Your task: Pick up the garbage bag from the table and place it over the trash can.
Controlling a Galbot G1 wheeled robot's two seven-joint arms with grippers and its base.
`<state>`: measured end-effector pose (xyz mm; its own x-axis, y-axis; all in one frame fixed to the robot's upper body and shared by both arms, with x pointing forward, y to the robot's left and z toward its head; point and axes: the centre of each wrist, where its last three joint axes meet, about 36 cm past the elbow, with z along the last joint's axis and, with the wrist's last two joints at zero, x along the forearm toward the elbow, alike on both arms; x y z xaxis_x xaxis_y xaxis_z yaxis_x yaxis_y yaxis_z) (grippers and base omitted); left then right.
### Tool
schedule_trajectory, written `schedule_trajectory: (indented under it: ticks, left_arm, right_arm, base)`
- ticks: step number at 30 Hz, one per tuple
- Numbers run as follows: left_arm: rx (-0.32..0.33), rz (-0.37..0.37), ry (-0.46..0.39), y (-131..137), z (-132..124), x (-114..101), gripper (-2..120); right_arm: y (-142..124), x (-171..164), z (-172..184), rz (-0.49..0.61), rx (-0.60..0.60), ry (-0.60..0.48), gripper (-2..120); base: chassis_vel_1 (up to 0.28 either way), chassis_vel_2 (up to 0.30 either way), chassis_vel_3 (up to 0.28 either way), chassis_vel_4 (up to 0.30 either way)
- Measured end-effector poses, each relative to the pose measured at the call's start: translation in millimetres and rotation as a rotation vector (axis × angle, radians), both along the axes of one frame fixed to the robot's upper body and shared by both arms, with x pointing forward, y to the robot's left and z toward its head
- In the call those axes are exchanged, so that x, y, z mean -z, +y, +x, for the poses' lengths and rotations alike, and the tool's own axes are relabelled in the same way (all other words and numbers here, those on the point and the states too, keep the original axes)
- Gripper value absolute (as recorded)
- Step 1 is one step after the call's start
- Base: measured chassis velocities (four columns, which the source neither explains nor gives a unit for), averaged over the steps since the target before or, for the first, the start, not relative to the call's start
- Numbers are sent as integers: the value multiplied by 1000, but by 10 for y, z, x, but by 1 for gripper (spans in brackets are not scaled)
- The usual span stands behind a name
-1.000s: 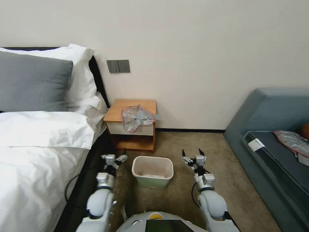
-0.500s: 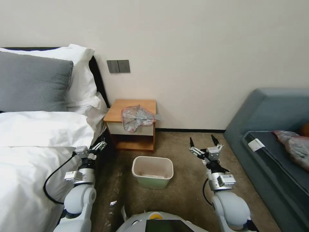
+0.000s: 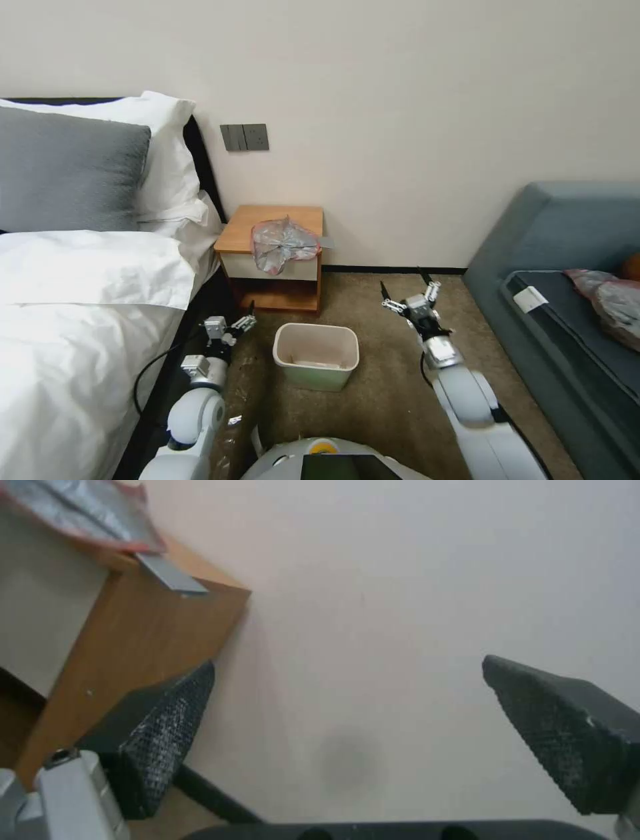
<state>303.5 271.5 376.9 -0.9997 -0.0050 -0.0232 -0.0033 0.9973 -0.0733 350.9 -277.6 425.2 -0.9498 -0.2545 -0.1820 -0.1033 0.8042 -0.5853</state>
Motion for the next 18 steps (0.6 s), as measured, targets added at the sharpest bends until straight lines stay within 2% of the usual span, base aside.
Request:
schedule_trajectory:
  ticks: [2, 6, 8, 10, 18]
  left_arm:
    - [-27, 25, -19, 10, -2, -4, 100]
    - [-42, 29, -28, -6, -4, -25, 100]
    - [-53, 41, -40, -21, 15, -39, 100]
    - [-56, 44, -45, -29, 22, -42, 100]
    - [-61, 47, -46, -73, 45, 28, 100]
  right_arm:
    - [-28, 46, 187, -76, -33, -8, 100]
    - [-37, 71, 374, -127, -60, -16, 100]
    - [-24, 97, 576, -161, -80, -21, 100]
    - [-18, 99, 655, -174, -85, -25, 100]
    - [36, 216, 1158, -347, -153, -47, 100]
  base:
    - [0, 0, 0, 0]
    - [0, 0, 0, 0]
    - [0, 0, 0, 0]
    - [0, 0, 0, 0]
    - [0, 0, 0, 0]
